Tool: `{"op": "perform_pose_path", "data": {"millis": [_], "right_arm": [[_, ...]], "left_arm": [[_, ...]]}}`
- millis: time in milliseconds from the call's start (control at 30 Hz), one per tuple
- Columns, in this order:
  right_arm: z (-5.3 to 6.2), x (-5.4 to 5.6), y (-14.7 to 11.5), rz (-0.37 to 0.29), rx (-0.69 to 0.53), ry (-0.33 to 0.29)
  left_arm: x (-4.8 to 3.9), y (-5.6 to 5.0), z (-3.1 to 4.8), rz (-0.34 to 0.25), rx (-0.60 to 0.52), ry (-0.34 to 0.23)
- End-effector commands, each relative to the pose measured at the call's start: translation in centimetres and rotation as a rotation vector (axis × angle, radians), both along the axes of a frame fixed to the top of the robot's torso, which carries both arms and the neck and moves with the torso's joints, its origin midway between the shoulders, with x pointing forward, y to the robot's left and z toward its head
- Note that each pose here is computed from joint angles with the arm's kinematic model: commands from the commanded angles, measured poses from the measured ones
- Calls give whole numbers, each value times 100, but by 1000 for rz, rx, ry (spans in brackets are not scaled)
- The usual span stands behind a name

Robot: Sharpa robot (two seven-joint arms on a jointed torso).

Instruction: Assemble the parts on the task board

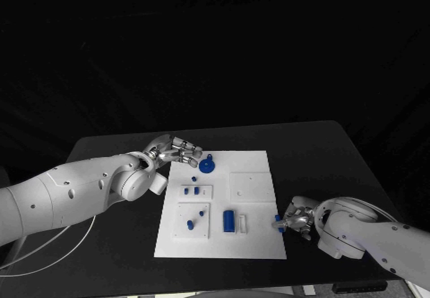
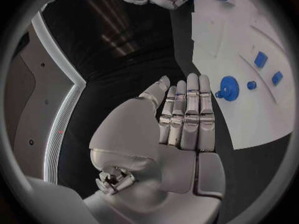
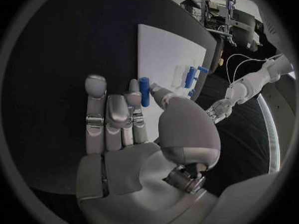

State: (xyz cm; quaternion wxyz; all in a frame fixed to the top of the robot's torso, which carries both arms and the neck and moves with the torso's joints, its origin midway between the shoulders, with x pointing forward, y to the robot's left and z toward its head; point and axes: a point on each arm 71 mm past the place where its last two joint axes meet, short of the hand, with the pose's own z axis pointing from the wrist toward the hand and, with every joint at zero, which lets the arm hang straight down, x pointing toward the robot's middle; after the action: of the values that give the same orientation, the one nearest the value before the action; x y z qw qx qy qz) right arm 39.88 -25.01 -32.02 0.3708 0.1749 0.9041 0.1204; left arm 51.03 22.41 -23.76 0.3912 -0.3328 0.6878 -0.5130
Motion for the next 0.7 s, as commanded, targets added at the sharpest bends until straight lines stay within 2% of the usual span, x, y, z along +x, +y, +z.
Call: {"op": "perform_pose_path", "data": {"millis": [33,333,700], "right_arm": [[-75,-27,3,-8,-26,3],[-99,-13,-7,-23,-29,-3],[-70,-5,-168,-81,2,-21]], "left_arm": [[-10,-23,4,-17,-16,6],[-11,-11,0,-16,-14,10],[-13,-3,-5,-17,-12,14]]}}
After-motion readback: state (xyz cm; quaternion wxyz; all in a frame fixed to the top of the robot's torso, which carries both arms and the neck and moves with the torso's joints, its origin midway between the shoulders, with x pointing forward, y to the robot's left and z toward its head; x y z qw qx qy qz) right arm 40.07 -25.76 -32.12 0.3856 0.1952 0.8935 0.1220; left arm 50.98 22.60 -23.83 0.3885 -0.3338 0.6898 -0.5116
